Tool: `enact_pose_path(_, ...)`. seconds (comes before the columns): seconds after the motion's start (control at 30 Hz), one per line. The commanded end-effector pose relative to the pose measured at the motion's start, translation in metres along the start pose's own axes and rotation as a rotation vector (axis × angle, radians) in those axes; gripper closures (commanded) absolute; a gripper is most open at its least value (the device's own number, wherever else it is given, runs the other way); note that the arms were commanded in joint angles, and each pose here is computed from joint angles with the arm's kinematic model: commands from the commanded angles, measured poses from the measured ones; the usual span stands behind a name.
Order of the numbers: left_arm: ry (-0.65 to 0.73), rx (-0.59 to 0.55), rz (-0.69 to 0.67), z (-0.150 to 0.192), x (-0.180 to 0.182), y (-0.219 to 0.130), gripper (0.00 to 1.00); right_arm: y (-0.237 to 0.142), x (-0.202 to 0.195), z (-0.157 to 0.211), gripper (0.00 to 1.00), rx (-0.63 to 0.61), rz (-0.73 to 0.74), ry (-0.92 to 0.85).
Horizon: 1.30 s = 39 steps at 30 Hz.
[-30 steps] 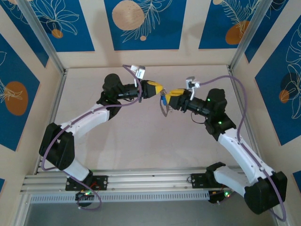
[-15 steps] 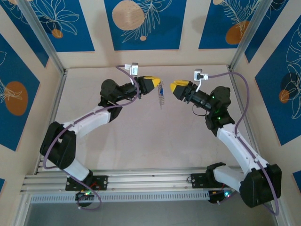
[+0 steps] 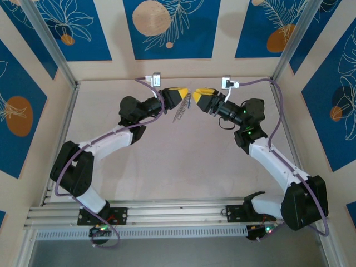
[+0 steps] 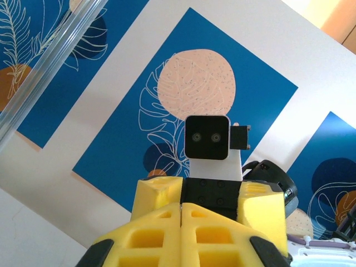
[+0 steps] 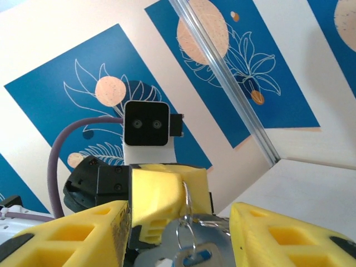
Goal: Put the keys on the keyring
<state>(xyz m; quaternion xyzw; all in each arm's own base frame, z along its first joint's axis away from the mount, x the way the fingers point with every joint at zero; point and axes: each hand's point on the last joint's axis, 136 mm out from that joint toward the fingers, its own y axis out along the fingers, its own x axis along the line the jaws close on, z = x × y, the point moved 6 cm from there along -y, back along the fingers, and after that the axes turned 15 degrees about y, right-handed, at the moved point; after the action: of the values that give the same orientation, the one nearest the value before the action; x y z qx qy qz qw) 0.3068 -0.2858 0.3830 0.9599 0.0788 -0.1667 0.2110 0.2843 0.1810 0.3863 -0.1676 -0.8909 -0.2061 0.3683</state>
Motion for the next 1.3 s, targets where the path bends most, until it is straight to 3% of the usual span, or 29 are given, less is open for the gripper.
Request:
enact_pose_path(0.0, 0.034, -0.052, 0.041, -0.008, -0.012, 0.003, 1.0, 0.009, 0.013, -0.006, 0.49, -0.017, -0.052, -0.029)
enact_pose_path(0.2, 0.036, -0.049, 0.047, -0.008, -0.014, 0.004, 1.0, 0.015, 0.012, -0.003, 0.54, 0.003, -0.057, -0.022)
enact_pose_path(0.43, 0.043, -0.049, 0.053, -0.009, -0.015, 0.005, 1.0, 0.015, 0.01, 0.0, 0.76, 0.009, -0.049, -0.019)
enact_pose_path(0.77, 0.057, -0.042, 0.051, -0.011, -0.016, 0.005, 1.0, 0.008, 0.007, 0.003, 0.73, 0.001, -0.021, -0.019)
enact_pose_path(0.97, 0.059, -0.039, 0.052, -0.011, -0.016, 0.005, 1.0, 0.004, 0.006, 0.004, 0.85, -0.003, -0.017, -0.014)
enact_pose_path(1.07, 0.059, -0.039, 0.051, -0.01, -0.016, 0.005, 1.0, 0.004, 0.005, 0.006, 0.95, 0.004, -0.015, -0.009)
enact_pose_path(1.27, 0.064, -0.036, 0.052, -0.011, -0.018, 0.004, 1.0, 0.005, 0.006, 0.007, 0.94, 0.018, -0.025, -0.007)
